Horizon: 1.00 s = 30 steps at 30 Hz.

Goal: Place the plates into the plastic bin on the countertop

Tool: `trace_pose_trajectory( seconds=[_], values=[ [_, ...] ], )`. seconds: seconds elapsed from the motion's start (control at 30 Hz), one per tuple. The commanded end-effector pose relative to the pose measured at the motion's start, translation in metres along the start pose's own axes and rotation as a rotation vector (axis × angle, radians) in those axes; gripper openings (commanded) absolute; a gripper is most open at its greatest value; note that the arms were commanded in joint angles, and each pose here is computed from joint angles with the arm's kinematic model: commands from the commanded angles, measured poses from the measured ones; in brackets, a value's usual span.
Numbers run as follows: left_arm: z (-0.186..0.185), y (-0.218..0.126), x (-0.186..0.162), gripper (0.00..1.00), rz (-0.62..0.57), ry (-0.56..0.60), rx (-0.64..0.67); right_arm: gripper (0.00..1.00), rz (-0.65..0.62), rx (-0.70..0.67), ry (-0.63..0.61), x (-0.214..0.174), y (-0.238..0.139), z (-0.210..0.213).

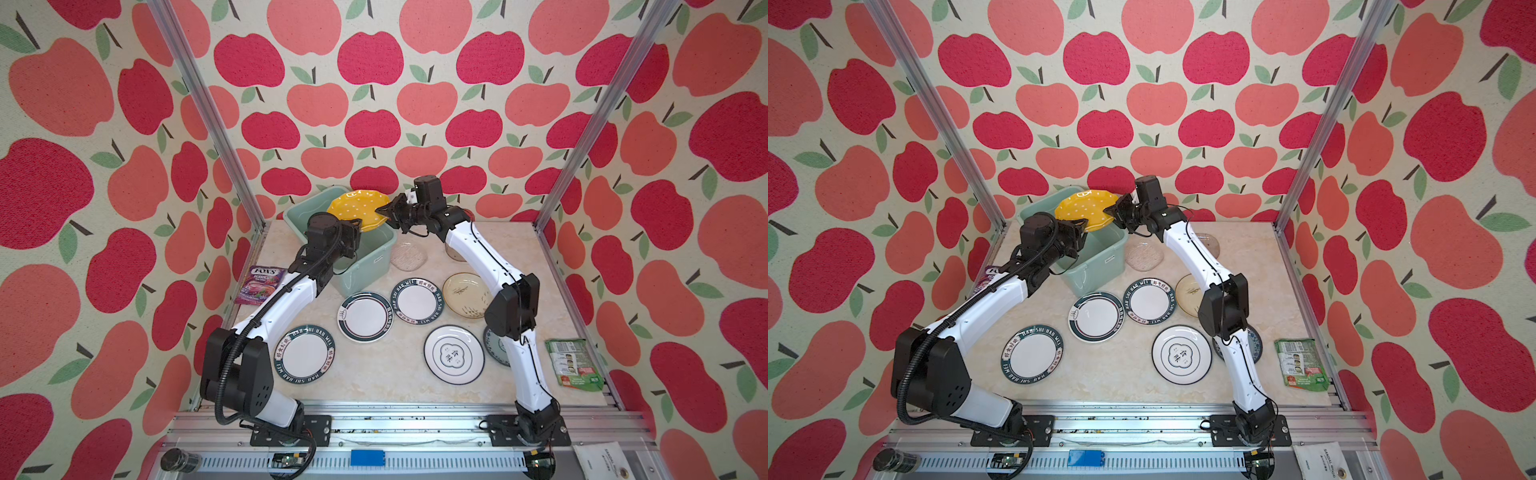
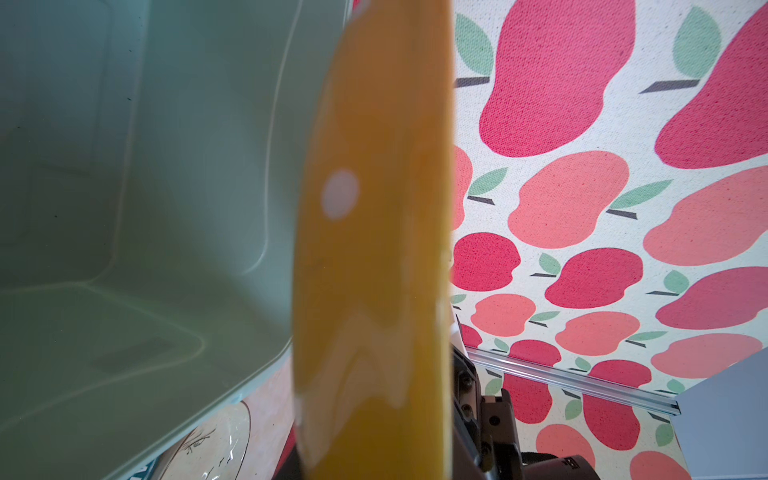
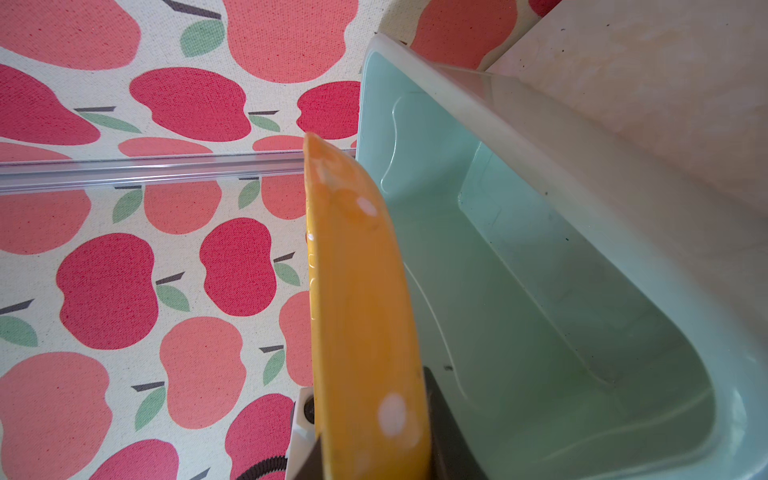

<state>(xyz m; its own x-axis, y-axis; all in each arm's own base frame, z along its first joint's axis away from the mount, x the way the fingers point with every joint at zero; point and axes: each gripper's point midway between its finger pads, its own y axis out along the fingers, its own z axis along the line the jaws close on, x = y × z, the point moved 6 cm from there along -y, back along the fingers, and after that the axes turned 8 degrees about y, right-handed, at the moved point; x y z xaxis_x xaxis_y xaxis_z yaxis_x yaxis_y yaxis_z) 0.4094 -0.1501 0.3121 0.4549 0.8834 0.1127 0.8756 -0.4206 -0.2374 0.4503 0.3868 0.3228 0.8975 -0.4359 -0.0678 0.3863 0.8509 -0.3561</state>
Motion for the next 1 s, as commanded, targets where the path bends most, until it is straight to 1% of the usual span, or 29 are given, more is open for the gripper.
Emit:
trace_pose_trajectory(
  seconds=[0.0, 0.07, 0.17, 0.33, 0.4, 0.53, 0.6, 0.73, 0.77, 0.97],
  values=[
    [0.005, 0.004, 0.005, 0.00, -0.037, 0.092, -0.002, 0.11, 0.097, 0.117, -0.065, -0.026, -0.010, 0.038],
    [0.005, 0.001, 0.008, 0.00, -0.049, 0.095, -0.004, 0.22, 0.093, 0.116, -0.075, -0.025, -0.011, 0.038],
    [0.004, -0.004, 0.013, 0.00, -0.068, 0.103, -0.007, 0.32, 0.088, 0.113, -0.081, -0.022, -0.012, 0.037],
    [0.002, -0.012, 0.021, 0.00, -0.088, 0.136, 0.000, 0.41, 0.073, 0.113, -0.112, -0.019, -0.016, 0.038],
    [0.000, -0.015, 0.025, 0.00, -0.093, 0.147, 0.000, 0.46, 0.067, 0.112, -0.127, -0.019, -0.017, 0.038],
    [-0.001, -0.021, 0.031, 0.00, -0.108, 0.175, 0.009, 0.54, 0.050, 0.103, -0.144, -0.014, -0.021, 0.038],
    [-0.003, -0.024, 0.033, 0.00, -0.116, 0.189, 0.013, 0.56, 0.045, 0.102, -0.152, -0.013, -0.023, 0.038],
    [-0.002, -0.027, 0.038, 0.00, -0.131, 0.191, 0.020, 0.62, 0.041, 0.086, -0.156, -0.012, -0.024, 0.036],
    [-0.002, -0.028, 0.039, 0.00, -0.136, 0.190, 0.018, 0.67, 0.040, 0.081, -0.159, -0.013, -0.024, 0.035],
    [-0.004, -0.029, 0.050, 0.00, -0.187, 0.180, 0.023, 0.71, -0.008, 0.002, -0.222, -0.014, -0.041, 0.032]
  ],
)
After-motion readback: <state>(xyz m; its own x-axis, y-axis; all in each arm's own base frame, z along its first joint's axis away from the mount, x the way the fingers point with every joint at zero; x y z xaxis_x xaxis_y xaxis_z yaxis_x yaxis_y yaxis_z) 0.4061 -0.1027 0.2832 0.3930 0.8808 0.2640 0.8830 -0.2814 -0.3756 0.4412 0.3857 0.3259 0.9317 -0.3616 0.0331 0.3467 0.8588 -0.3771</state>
